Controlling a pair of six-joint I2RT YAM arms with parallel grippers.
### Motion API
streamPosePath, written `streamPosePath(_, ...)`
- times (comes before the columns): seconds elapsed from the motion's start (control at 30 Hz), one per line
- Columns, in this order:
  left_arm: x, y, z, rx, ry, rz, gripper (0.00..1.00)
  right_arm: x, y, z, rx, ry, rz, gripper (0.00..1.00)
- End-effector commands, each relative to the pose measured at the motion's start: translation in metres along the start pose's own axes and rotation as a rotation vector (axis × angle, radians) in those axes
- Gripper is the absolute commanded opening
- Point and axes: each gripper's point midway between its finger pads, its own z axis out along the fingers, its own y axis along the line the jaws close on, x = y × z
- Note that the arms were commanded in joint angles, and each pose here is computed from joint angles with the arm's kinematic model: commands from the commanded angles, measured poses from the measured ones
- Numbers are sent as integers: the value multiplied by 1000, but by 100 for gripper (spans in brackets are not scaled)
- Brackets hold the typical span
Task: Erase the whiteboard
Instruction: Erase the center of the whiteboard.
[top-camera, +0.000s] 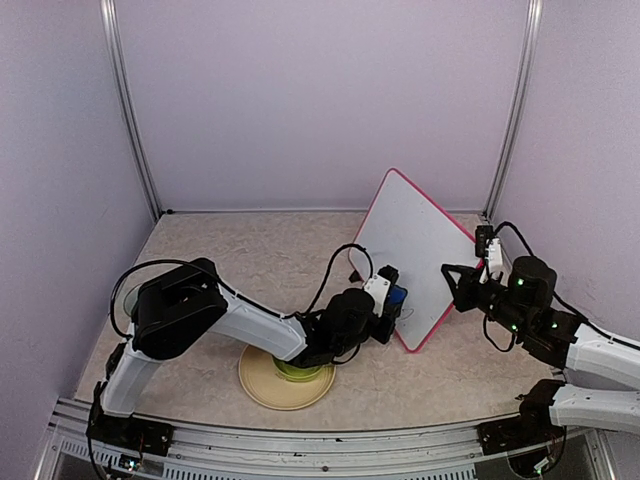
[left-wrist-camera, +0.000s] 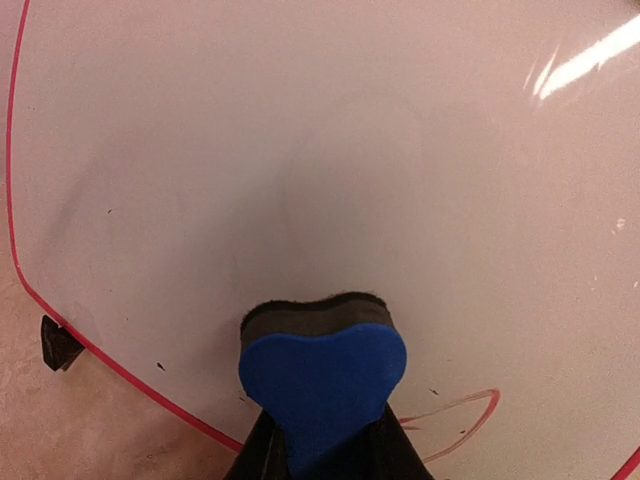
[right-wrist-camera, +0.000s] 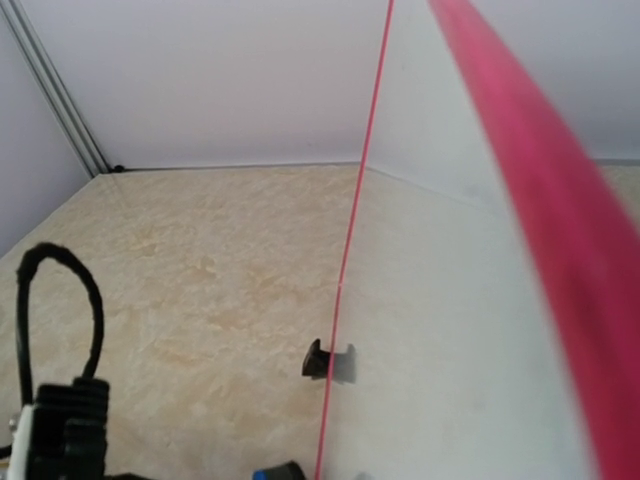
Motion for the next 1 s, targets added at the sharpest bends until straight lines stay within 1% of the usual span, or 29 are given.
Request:
streamPosePath(0.0,-23,56,6,-123,-2,-74,1,-24,34,-7,-168,-56,37,0)
streamPosePath(0.07,-18,81,13,-155,20,-95,1,-26,34,-8,-167,-62,38,0)
streamPosePath(0.13,-16,97,18,-173,28,-102,1,-26,34,-8,-168,-60,41,0)
streamPosePath(0.2,-15,103,22,-179,33,-91,1,-26,35,-8,-170,-61,44,0)
streamPosePath(0.3,-13,102,28,-173,42,-62,1,-25,35,-7,-170,-57,47,0)
streamPosePath(0.5,-7,74,28,-101,44,-39,1,-26,36,-4,-176,-54,49,0)
streamPosePath(0.8,9,15,7,-2,33,51,1,-25,37,-3,-179,-52,52,0)
streamPosePath(0.97,8,-10,0,52,24,53,0,-25,38,-3,-184,-55,57,0)
